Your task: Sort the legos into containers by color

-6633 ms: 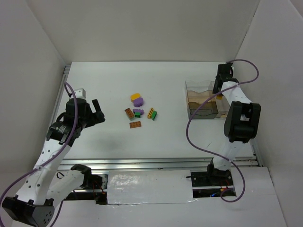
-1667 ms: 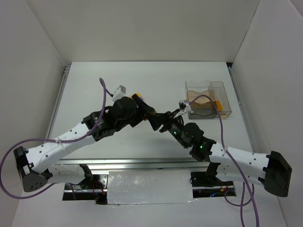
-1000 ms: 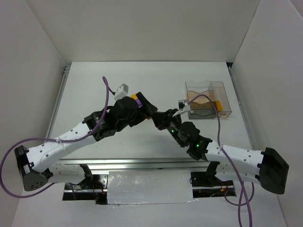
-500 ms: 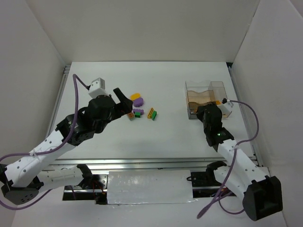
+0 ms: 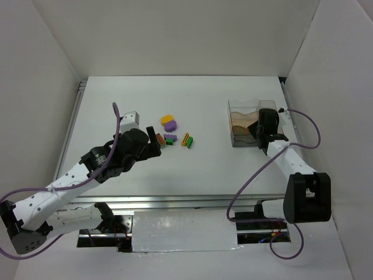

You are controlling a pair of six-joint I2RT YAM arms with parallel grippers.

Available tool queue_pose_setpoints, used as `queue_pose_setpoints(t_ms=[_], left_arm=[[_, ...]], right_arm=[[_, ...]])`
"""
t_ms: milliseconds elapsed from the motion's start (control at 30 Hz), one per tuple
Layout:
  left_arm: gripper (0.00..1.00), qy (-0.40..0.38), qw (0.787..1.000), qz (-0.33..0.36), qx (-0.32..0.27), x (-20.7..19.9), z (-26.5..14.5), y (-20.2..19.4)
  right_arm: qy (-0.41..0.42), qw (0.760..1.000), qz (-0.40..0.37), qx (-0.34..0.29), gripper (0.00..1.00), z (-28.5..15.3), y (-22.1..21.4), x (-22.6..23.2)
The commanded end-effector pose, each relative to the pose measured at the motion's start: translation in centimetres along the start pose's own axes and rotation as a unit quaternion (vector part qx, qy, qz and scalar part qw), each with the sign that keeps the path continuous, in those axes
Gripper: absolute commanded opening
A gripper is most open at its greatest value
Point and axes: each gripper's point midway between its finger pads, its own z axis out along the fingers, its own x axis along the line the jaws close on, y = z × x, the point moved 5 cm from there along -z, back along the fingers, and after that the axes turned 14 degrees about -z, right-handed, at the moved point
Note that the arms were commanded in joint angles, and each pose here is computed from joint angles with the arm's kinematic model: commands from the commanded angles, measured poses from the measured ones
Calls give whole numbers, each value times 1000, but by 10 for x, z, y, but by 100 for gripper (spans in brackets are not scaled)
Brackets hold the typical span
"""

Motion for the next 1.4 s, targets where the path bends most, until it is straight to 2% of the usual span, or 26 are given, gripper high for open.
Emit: queue_pose_setpoints(t_ms=[0, 267, 300, 433, 467, 500, 633, 667, 700, 833, 867, 1000, 1133, 1367], left_arm=[[100, 3, 1000, 15, -8, 5, -1, 3], [99, 56, 998, 22, -35, 26, 1, 8], [100, 56, 998, 22, -34, 26, 3, 7], [100, 58, 998, 13, -27, 25, 9, 4], [99, 57, 998, 14, -25, 24, 11, 3], [99, 54, 998, 12, -23, 23, 12, 4], [100, 50, 999, 3, -16, 20, 16, 5], [100, 50, 999, 4, -15, 19, 18, 5], [100, 52, 999, 2, -16, 19, 20, 7], [100, 61, 998, -6, -12, 19, 34, 8], [99, 65, 998, -6, 5, 18, 42, 4], [100, 90, 996, -20, 14, 14, 73, 9], [99, 153, 988, -13, 15, 13, 103, 7], [95, 223, 975, -11, 20, 15, 154, -3]], right_arm=[[10, 1000, 14, -1, 5, 10, 15, 14], [-12, 999, 32, 12, 11, 20, 4, 8], [-10, 999, 34, 11, 18, 19, 4, 8], [-10, 999, 32, 11, 35, 16, 1, 5], [-11, 999, 30, 11, 48, 16, 1, 4], [-12, 999, 30, 10, 51, 15, 1, 3], [-16, 999, 31, 8, 52, 13, -1, 0], [-16, 999, 31, 9, 63, 13, -1, 0], [-16, 999, 31, 10, 67, 13, 0, 1], [10, 999, 30, 9, 70, 1, 6, 9], [21, 999, 27, 6, 71, -4, 8, 12], [103, 994, -20, -19, 73, -49, 16, 39], [154, 983, -104, -2, 73, -88, -2, 59], [235, 962, -137, 22, 74, -130, -27, 55]])
